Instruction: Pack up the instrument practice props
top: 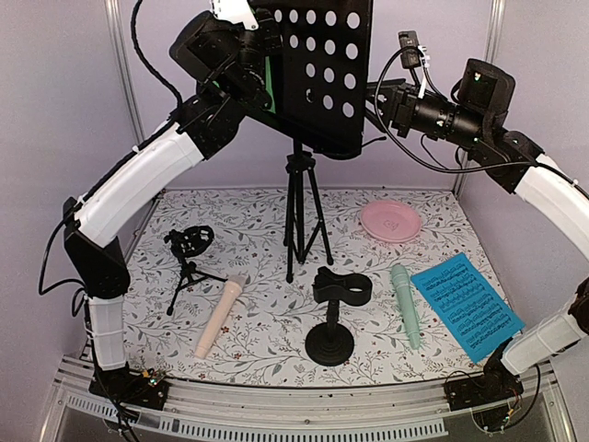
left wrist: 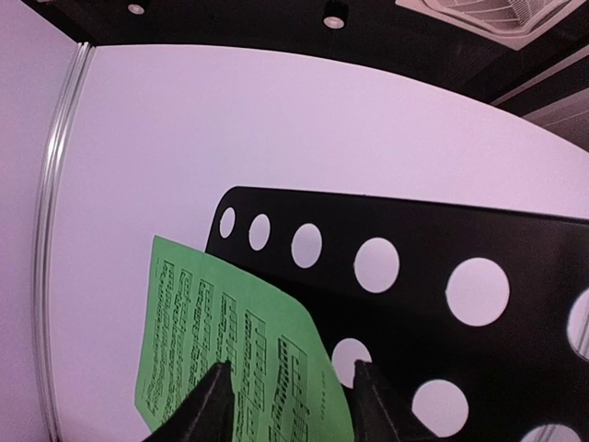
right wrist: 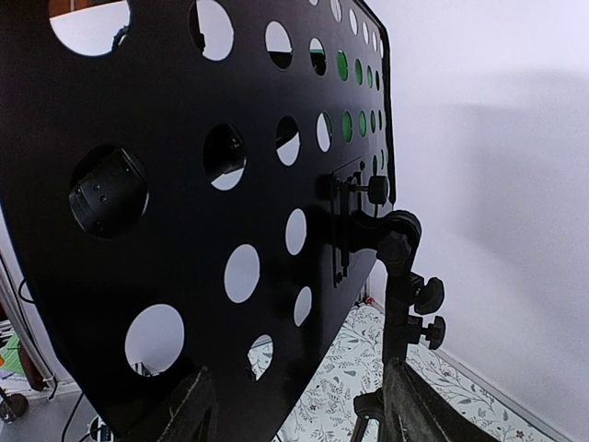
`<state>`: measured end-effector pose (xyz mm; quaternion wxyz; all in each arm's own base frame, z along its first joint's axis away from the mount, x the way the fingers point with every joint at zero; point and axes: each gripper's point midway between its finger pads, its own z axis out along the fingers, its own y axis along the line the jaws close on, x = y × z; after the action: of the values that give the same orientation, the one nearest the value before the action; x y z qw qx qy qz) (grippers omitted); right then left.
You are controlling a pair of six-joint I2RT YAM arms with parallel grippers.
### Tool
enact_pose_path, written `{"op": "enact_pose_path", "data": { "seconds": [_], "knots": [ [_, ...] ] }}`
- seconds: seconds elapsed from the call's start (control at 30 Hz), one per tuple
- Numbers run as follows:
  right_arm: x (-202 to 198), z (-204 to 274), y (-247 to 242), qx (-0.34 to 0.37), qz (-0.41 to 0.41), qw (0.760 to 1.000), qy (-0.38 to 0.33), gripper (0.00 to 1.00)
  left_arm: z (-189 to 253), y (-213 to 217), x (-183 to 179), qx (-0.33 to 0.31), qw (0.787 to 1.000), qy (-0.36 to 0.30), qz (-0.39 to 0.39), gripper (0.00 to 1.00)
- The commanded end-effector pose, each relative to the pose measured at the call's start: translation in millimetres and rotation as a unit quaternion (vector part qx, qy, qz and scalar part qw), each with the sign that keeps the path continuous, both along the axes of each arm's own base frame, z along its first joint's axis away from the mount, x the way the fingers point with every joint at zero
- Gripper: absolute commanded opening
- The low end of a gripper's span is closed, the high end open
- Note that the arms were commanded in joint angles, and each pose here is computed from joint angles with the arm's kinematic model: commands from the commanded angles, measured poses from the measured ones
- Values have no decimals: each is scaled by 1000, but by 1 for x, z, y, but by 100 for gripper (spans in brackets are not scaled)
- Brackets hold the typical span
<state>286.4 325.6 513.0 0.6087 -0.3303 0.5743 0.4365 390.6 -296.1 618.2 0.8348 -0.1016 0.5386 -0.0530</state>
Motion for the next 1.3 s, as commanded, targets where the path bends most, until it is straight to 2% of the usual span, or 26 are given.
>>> {"op": "enact_pose_path", "data": {
  "seconds": [0.0,0.2,0.43,0.6,0.73,0.87,0.93,1.03,1.17,1.27],
  "knots": [
    [-13,9,-3,11,2,1000,-3,64,3,4,4,8,1000,-1,0,45],
    [-17,8,-4,10,-1,1000,1,63,-1,5,16,2,1000,2,-22,38],
    [-22,8,-6,11,-5,1000,3,63,0,8,19,-9,1000,-2,-30,1],
    [-23,8,-5,11,-5,1000,4,63,12,-10,9,0,995,-26,-97,0],
    [-24,9,-4,14,-4,1000,4,63,59,2,-30,-20,984,-89,-153,0],
    [-24,13,-4,18,-3,1000,0,63,110,17,-77,-20,960,-181,-210,0],
    [-25,18,-6,23,-6,1000,-8,63,133,43,-99,-24,959,-209,-188,0],
    [-30,30,-10,36,-6,999,-24,64,145,96,-113,-21,976,-197,-86,0],
    [-35,41,-16,46,-9,998,-43,65,127,159,-106,23,992,-107,65,0],
    [-35,41,-20,48,-18,998,-46,65,98,193,-102,75,983,-24,168,0]
  ]
}}
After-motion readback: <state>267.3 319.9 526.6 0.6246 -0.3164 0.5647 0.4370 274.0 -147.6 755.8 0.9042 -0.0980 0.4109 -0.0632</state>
